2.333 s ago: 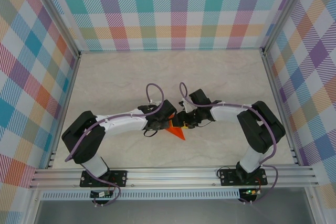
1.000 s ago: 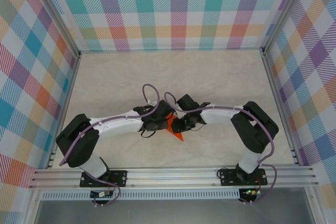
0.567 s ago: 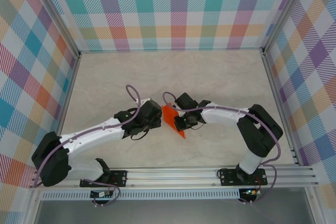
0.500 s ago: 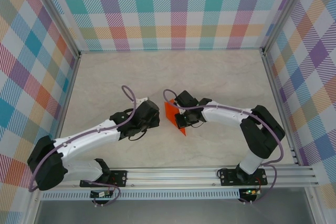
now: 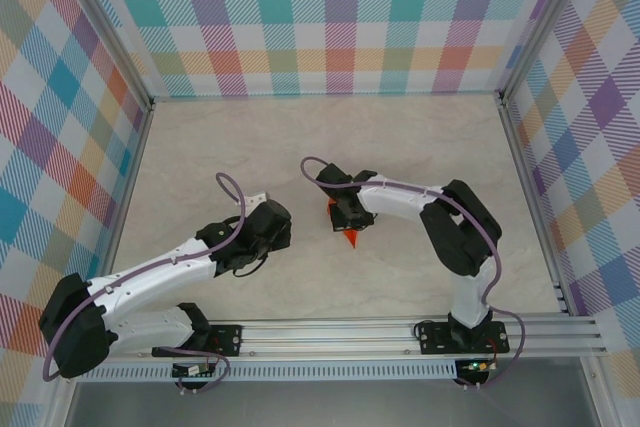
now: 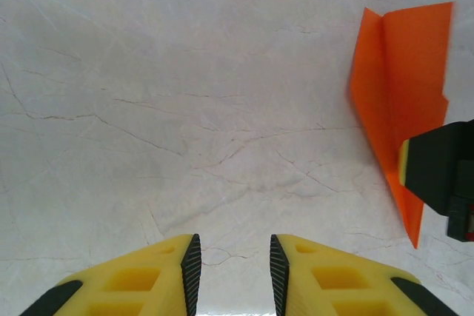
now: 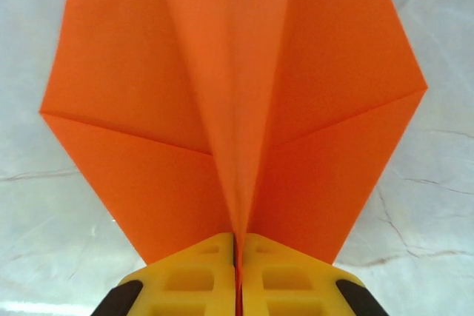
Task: Fold a paper plane with a square sheet of paper (pick it up from the middle)
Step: Move the paper plane to the center of the table.
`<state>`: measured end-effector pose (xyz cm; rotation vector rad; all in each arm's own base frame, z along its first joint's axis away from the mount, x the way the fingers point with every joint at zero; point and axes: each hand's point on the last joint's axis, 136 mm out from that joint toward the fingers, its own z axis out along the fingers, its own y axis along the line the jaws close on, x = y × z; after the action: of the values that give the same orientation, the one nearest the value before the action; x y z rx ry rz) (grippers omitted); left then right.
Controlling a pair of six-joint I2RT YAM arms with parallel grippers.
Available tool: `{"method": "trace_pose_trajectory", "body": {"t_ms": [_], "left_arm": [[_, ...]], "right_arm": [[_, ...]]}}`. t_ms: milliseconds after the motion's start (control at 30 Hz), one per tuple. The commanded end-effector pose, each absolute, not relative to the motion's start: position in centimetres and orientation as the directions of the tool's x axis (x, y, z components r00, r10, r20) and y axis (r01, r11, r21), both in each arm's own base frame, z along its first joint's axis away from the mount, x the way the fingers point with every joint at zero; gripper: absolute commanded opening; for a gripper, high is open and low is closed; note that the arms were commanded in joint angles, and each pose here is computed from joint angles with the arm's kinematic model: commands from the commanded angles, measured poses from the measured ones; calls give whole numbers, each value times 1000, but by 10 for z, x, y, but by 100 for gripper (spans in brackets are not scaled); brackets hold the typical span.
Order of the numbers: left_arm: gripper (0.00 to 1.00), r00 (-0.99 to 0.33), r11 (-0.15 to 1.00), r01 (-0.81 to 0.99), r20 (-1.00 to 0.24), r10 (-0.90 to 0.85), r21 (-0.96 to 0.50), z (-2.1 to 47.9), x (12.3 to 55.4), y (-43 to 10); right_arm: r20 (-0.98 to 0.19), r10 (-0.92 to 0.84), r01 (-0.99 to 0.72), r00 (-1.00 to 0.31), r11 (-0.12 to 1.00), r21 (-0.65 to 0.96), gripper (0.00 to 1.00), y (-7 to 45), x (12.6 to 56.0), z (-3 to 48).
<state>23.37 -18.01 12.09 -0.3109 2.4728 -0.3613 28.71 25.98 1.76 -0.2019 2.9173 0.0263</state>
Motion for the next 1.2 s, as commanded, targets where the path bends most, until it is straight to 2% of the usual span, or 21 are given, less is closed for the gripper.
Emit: {"method": "trace_pose_trajectory", "body": {"t_ms": [0, 133, 400, 667, 867, 967, 1167], "left_arm": [[33, -782, 939, -160, -542, -309, -304, 117, 232, -170], [33, -777, 937, -165, -544, -316, -308, 118, 232, -167], [34, -783, 935, -168, -534, -318, -312, 116, 235, -171], [34, -793, 937, -165, -524, -313, -309, 112, 235, -174], [34, -799, 936, -166, -514, -312, -309, 109, 234, -175], [34, -799, 938, -166, -516, -309, -304, 109, 235, -175], [34, -794, 940, -165, -525, -305, -298, 111, 236, -174]], "right_arm": [[-192, -79, -83, -978, 997, 10, 8, 264, 287, 15], [-180, -76, -77, -981, 997, -2, 14, 260, 284, 8], [-205, -58, -59, -977, 998, -1, 17, 252, 282, 13], [-130, -23, -26, -991, 999, 25, 22, 246, 269, -18], [-77, 26, 21, -997, 998, 61, 20, 245, 254, -43], [-105, 28, 20, -994, 996, 83, 18, 247, 258, -32], [-222, -26, -56, -975, 990, 128, 26, 260, 280, 30]]}}
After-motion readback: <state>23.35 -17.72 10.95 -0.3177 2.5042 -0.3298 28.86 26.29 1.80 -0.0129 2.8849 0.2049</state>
